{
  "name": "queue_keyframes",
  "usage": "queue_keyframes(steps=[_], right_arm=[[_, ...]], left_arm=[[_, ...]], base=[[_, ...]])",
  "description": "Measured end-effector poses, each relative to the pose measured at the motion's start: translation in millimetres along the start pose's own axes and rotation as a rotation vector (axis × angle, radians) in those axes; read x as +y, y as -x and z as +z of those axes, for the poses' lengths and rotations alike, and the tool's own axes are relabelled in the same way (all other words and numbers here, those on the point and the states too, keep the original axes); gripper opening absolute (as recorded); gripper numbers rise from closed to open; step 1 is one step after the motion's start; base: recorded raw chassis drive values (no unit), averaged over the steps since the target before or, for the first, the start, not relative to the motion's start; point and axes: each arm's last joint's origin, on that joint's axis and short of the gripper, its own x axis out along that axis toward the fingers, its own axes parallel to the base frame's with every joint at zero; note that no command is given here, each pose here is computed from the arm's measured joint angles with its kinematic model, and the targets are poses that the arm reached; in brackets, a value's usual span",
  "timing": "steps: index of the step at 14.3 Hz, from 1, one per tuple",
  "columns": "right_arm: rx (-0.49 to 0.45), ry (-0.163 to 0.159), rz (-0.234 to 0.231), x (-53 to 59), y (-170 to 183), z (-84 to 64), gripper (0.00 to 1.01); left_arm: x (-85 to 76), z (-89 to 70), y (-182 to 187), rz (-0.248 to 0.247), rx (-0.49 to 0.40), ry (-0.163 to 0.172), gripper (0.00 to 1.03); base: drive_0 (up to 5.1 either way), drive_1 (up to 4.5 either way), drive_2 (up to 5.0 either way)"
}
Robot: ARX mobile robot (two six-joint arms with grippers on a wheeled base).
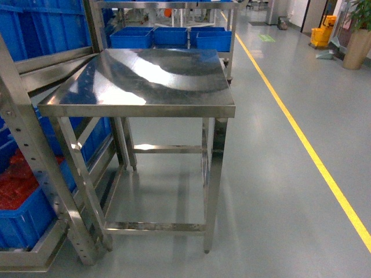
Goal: Sort blue parts and orange caps into right shelf containers
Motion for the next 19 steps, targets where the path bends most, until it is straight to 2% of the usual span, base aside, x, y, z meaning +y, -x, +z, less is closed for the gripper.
queue_keyframes(steps=[19], right_arm=[[0.007, 0.000, -0.002, 0.0, 0.0, -0.7, 0.42]], left_arm=[[0.0, 0.0, 0.0, 0.000, 0.000, 0.000, 0.41]], base=[[-4.9, 2.54, 2.5]])
